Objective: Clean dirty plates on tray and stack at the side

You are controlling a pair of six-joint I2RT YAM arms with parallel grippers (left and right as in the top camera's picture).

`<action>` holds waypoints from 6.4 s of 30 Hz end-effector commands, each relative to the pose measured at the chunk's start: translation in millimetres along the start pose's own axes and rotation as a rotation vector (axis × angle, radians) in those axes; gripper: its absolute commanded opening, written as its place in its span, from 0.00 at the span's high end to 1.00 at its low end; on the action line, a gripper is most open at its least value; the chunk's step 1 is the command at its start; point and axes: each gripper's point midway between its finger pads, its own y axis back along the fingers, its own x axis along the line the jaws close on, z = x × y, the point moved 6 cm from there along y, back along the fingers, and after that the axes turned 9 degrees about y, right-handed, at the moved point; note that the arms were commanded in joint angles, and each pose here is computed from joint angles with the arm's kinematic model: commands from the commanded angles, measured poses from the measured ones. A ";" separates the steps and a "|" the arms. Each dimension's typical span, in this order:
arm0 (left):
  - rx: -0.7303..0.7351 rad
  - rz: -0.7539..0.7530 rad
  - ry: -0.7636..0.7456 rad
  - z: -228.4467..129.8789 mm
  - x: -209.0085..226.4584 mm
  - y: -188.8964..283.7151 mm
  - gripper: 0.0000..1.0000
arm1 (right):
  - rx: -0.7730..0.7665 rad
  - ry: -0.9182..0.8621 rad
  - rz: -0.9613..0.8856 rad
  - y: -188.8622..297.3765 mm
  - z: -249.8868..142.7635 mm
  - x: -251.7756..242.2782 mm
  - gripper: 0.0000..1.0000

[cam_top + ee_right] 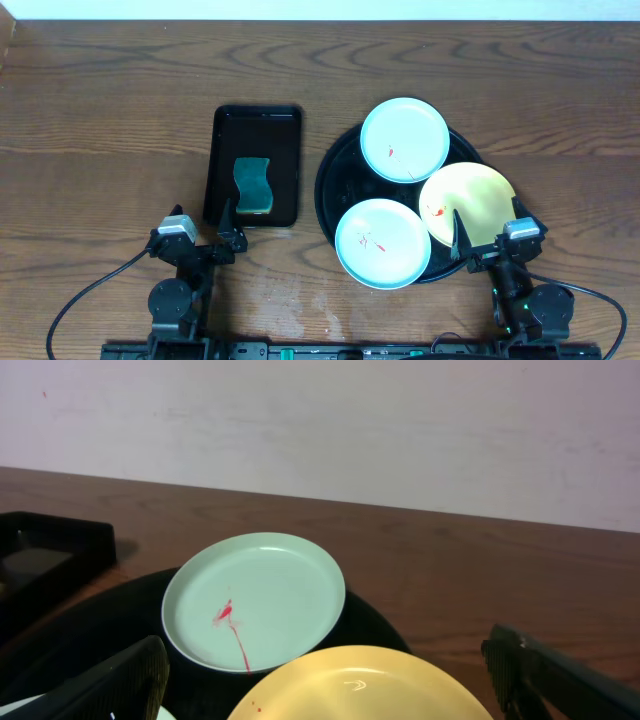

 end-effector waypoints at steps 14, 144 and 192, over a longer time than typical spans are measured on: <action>0.050 0.032 -0.012 -11.6 6.1 -0.5 0.02 | -0.001 0.012 0.008 -0.2 -0.8 1.7 0.01; 1.233 0.469 0.026 -80.2 -17.3 -141.1 0.92 | 1.113 -0.394 0.382 -69.9 35.8 30.9 0.38; 1.201 -0.005 0.042 -76.1 -178.7 -93.9 0.93 | 1.294 -0.349 0.195 -97.1 -76.7 92.6 0.99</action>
